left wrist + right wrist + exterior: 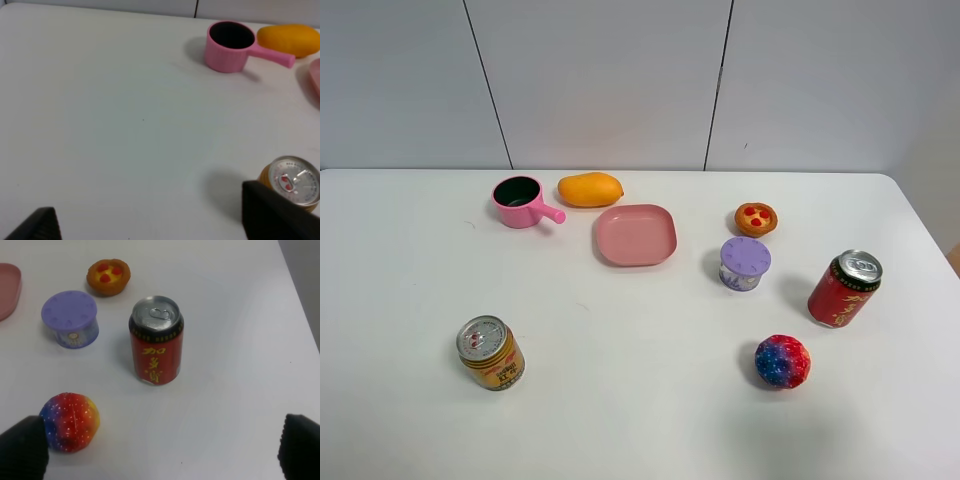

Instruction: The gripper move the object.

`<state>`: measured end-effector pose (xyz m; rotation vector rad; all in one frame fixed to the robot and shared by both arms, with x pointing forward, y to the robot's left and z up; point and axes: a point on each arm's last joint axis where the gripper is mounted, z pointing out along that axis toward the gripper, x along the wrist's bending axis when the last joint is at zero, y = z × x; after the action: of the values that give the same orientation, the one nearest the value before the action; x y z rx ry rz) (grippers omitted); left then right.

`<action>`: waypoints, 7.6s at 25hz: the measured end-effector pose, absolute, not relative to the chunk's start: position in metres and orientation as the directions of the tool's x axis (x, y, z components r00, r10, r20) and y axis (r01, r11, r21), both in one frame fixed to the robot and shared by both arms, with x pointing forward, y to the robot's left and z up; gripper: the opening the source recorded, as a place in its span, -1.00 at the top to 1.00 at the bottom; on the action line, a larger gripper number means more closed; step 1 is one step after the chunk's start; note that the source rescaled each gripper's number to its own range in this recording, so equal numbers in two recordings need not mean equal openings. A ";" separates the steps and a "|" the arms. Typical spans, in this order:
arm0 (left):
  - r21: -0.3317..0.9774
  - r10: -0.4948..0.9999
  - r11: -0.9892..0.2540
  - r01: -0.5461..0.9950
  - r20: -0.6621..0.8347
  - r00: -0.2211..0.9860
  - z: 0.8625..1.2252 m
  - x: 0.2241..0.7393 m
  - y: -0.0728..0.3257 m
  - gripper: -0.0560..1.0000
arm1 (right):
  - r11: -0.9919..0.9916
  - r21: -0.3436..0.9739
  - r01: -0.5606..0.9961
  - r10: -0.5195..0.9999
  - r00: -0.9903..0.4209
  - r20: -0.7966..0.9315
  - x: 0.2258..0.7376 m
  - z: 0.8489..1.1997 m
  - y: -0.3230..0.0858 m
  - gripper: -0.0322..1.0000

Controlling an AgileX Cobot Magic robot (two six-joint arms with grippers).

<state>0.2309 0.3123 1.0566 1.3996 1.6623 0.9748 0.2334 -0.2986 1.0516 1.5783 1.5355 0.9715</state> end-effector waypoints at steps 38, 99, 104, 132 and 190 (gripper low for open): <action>0.898 0.989 0.115 0.426 -0.066 -0.129 1.057 0.231 0.312 -1.00 | -0.042 0.623 0.781 0.999 0.036 0.023 0.390 1.120 -0.298 -1.00; 0.898 0.989 0.115 0.426 -0.066 -0.129 1.057 0.231 0.312 -1.00 | 0.082 0.493 0.866 0.992 -0.120 0.045 0.484 1.096 -0.259 0.94; 0.898 0.989 0.115 0.425 -0.065 -0.130 1.057 0.231 0.312 -1.00 | 0.191 0.523 0.831 0.954 -0.283 0.101 0.502 1.125 -0.202 0.94; 0.898 0.989 0.115 0.425 -0.065 -0.130 1.057 0.231 0.312 -1.00 | 0.661 0.323 0.677 0.675 -0.725 0.138 0.575 0.991 0.047 0.94; 0.898 0.989 0.115 0.424 -0.065 -0.130 1.057 0.231 0.312 -1.00 | 0.403 0.824 0.398 0.886 -0.397 -0.241 0.520 1.261 -0.114 -0.53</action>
<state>0.2309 0.3124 1.0567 1.3990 1.6614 0.9767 0.5202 -0.1136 1.2613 1.0929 1.9686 0.8986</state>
